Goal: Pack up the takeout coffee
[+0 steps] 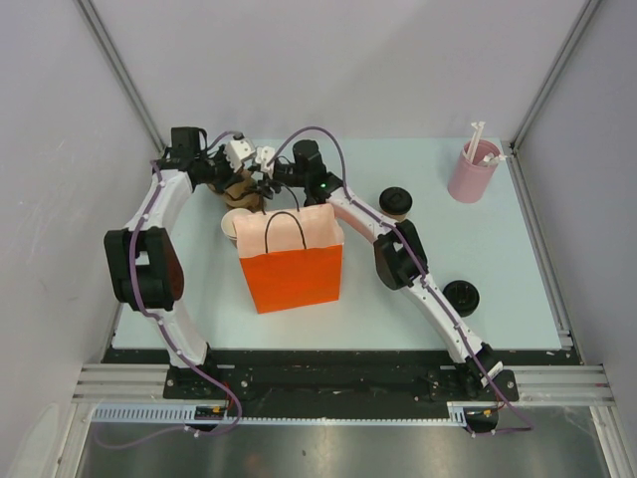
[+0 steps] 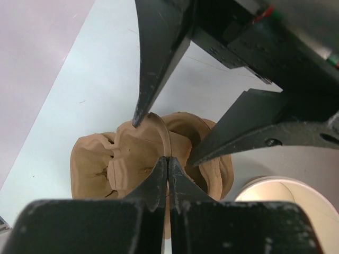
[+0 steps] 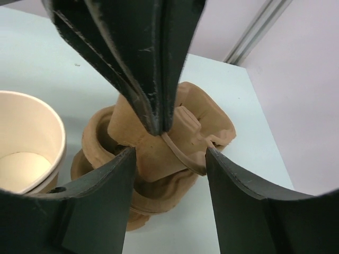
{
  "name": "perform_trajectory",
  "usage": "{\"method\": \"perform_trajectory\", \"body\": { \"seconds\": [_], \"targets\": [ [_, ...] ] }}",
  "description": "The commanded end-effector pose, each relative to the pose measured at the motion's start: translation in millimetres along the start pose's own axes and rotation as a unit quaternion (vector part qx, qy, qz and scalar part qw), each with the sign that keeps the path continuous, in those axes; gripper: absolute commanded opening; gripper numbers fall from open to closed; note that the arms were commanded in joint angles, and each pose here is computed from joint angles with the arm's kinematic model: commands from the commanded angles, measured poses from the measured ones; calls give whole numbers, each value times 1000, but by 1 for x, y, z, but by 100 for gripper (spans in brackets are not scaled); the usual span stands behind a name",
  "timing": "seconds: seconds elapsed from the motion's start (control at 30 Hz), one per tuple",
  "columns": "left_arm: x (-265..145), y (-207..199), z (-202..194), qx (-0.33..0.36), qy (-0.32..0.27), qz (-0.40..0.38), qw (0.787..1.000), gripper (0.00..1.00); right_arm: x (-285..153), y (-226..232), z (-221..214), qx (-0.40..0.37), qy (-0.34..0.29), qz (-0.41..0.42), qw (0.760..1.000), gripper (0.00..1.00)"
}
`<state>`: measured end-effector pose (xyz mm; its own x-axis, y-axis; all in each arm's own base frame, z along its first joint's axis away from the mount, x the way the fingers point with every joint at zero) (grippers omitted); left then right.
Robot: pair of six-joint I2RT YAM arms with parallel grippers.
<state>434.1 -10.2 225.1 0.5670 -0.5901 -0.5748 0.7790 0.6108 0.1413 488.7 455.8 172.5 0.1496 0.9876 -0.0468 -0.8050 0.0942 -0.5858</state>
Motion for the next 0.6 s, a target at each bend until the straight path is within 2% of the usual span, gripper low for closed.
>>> {"method": "perform_trajectory", "body": {
  "seconds": [0.0, 0.07, 0.1, 0.2, 0.53, 0.57],
  "targets": [
    [-13, -6, 25, 44, -44, -10, 998, 0, 7, 1, 15, -21, -20, 14, 999, 58],
    [-11, -6, 24, 45, -44, -14, 998, 0, 8, 3, 16, -20, -20, 19, 999, 53],
    [-11, -7, 25, 45, -44, -15, 998, 0, 8, 2, 16, -23, -18, 19, 999, 46],
    [-10, -9, 26, 46, -47, -19, 998, 0, 8, 6, 12, -15, -9, 21, 1000, 35],
    [-8, -9, 20, 44, -35, -15, 998, 0, 4, 6, 5, -13, 15, 11, 1000, 14],
    [-9, -9, 21, 40, -35, -13, 998, 0, 4, 4, 7, -15, 15, 9, 1000, 9]
  ]
}}
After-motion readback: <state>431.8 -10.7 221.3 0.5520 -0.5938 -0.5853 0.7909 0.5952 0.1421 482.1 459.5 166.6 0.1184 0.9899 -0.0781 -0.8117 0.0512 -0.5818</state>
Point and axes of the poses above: each gripper's point midway between its finger pads, its own x axis out along the fingers, its own y axis along the line the jaws close on, z = x × y, the point moved 9 cm from there along -x, back along the fingers, and after that the axes turned 12 degrees about -x, right-handed, at the moved point
